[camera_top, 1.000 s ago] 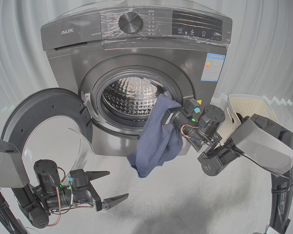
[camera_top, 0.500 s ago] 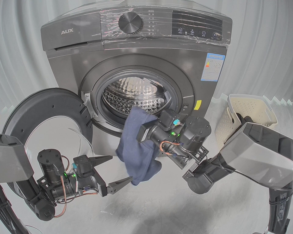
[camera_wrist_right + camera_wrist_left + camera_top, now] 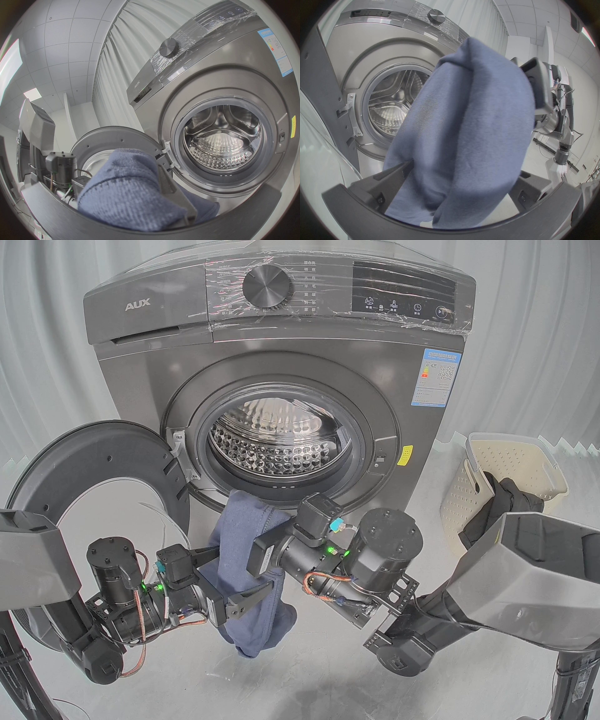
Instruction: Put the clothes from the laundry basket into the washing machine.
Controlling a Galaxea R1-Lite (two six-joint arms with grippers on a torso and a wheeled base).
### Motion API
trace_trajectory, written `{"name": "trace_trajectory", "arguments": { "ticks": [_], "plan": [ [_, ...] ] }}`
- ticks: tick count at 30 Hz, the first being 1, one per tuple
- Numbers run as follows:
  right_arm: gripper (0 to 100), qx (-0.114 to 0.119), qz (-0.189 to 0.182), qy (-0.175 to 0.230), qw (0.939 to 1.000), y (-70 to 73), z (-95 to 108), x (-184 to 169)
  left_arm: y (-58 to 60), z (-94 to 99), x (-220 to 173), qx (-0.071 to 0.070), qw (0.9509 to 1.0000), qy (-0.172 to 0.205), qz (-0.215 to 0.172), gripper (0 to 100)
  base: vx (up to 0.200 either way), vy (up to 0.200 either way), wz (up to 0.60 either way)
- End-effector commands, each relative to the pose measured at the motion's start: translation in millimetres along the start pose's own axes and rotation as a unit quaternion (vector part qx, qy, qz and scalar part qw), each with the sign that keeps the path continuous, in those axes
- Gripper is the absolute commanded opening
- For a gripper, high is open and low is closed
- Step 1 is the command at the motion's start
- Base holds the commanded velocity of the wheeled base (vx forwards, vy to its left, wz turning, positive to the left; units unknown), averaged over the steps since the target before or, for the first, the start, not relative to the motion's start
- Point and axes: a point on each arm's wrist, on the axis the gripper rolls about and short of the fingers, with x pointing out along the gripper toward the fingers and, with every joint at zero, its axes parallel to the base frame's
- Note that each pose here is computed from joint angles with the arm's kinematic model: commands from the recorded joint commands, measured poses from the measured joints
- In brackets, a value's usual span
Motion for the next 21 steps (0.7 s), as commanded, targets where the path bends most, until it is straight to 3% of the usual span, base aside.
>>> {"name": "trace_trajectory", "arguments": {
  "ticks": [1, 7, 21],
  "plan": [
    [0, 0.006, 0.016, -0.003, 0.9999, 15.9, 12, -9, 2.9, -5.9, 5, -0.004, 0.9999, 0.008, 0.007, 100, 0.0, 0.0, 0.0],
    [0, 0.018, 0.026, 0.005, 0.9995, 32.4, 17, -20, 9.3, -6.6, 7, -0.005, 0.9997, 0.007, 0.021, 100, 0.0, 0.0, 0.0],
    [0, 0.023, 0.032, 0.007, 0.9992, 39.6, 19, -25, 12.2, -13.1, 11, -0.012, 0.9995, 0.016, 0.023, 100, 0.0, 0.0, 0.0]
  ]
}}
